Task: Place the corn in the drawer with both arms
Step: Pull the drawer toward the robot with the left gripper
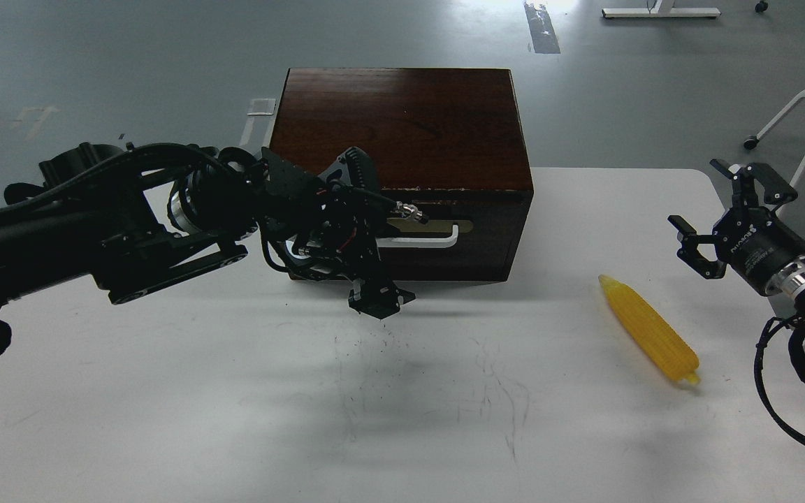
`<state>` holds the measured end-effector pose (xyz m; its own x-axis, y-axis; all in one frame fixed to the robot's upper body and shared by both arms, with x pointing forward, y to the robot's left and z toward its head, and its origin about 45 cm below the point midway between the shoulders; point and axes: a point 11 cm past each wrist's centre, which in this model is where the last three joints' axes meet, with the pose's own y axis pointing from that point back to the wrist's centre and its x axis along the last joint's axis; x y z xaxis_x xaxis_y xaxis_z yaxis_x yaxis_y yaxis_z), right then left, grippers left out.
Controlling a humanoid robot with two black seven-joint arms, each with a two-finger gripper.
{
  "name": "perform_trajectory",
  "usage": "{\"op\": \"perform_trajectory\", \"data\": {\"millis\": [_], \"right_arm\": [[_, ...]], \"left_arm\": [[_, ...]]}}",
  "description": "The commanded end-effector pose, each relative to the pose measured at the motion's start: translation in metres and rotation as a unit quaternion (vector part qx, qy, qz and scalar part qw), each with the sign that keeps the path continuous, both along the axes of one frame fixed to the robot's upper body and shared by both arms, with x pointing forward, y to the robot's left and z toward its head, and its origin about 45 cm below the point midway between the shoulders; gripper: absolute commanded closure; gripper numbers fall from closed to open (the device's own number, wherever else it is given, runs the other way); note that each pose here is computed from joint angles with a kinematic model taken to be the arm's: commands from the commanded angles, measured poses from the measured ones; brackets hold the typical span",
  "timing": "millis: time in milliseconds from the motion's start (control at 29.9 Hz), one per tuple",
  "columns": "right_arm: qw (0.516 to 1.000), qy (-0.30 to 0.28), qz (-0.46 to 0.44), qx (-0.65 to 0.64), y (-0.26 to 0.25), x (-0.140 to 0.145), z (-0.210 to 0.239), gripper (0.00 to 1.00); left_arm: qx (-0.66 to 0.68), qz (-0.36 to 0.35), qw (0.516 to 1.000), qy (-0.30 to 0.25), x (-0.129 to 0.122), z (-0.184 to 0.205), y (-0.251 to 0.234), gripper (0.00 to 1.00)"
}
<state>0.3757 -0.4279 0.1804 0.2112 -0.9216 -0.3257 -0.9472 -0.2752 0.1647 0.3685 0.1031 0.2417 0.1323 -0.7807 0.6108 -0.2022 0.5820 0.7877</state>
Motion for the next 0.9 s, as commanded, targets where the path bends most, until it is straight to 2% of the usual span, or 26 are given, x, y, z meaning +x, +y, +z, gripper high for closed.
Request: {"op": "perform_trajectory", "data": {"millis": [0, 568, 869], "right_arm": [[1.000, 0.000, -0.001, -0.001, -0.002, 0.000, 0.001, 0.00], [1.000, 0.004, -0.002, -0.001, -0.002, -0.003, -0.002, 0.00], [1.000, 0.004, -0.002, -0.001, -0.002, -0.003, -0.002, 0.00]], "left_arm": [[0.006, -0.006, 1.000, 0.009, -0.008, -0.007, 0.003, 0.01], [-0.003, -0.059, 0.998, 0.016, -0.044, 0.004, 0.004, 0.01], [-0.004, -0.066, 0.998, 0.017, -0.052, 0.007, 0.008, 0.01]]}}
